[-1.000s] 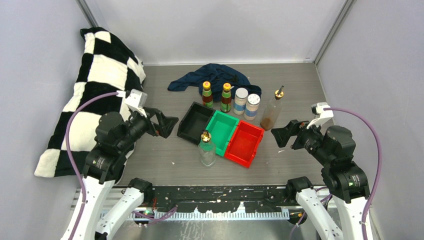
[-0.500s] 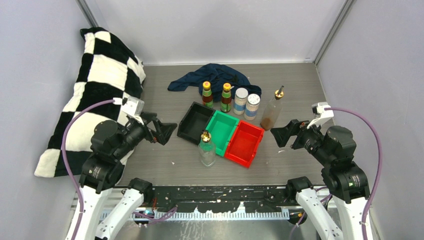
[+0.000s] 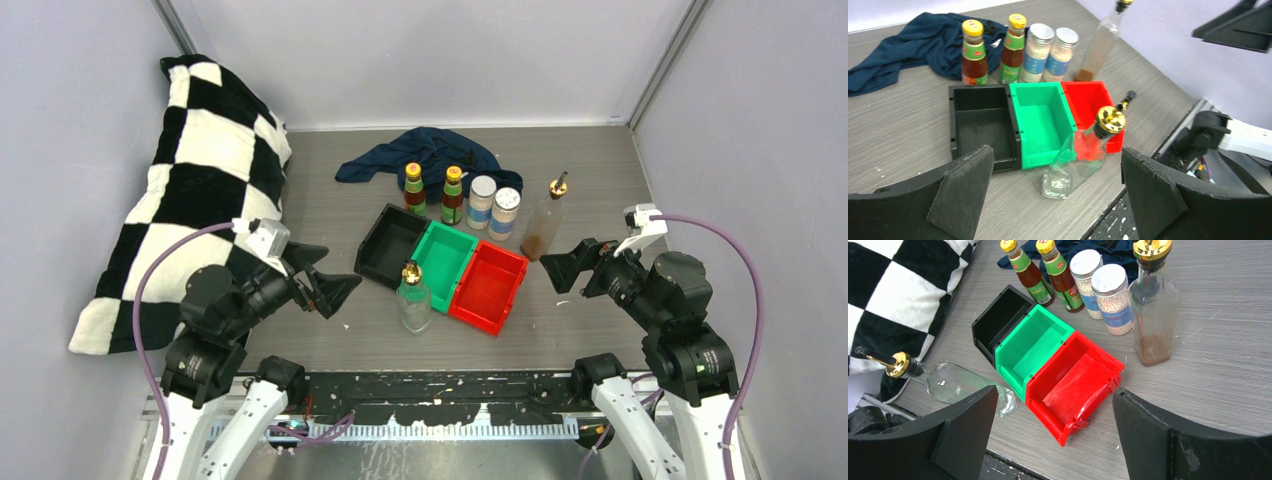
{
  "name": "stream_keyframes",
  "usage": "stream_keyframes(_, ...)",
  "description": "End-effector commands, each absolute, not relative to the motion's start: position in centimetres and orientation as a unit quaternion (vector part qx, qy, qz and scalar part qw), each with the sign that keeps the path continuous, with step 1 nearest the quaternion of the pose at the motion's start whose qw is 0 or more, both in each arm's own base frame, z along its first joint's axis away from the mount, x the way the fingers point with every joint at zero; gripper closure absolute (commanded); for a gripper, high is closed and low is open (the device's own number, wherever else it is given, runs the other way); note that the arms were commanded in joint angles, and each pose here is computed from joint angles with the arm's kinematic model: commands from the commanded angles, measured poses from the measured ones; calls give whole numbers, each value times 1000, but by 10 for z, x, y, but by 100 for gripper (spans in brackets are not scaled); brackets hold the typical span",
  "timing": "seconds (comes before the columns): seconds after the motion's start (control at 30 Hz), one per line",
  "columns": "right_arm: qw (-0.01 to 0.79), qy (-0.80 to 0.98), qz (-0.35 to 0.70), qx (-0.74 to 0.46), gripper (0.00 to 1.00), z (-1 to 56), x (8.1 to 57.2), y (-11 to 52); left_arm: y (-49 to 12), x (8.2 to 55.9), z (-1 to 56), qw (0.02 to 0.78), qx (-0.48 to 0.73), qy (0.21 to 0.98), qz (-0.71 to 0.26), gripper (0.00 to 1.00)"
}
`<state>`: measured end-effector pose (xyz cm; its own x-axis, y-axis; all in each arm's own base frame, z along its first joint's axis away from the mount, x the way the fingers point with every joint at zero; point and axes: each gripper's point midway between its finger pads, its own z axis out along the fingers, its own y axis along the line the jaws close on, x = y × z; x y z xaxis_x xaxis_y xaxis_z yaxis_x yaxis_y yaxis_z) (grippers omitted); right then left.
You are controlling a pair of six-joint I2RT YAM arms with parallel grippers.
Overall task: Organize the condiment bottles
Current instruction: Pick up the bottle from the center of the board.
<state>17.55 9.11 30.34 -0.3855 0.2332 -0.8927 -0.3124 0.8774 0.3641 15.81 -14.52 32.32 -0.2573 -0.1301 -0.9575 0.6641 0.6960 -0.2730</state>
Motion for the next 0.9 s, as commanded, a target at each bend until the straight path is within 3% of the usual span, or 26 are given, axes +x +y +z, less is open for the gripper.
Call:
stream_keyframes(0.0, 575, 775, 259, -34, 9, 318, 175, 95, -160, 132, 338, 578, 237, 674, -395, 1)
stream_keyframes(0.6, 586, 758, 285, -26, 9, 331, 186, 103, -169, 131, 322, 570, 232, 661, -428, 3)
stream_keyframes(0.87, 531, 768, 345, -97, 11, 325, 167, 131, -135, 173, 358, 639, 151, 681, -323, 3)
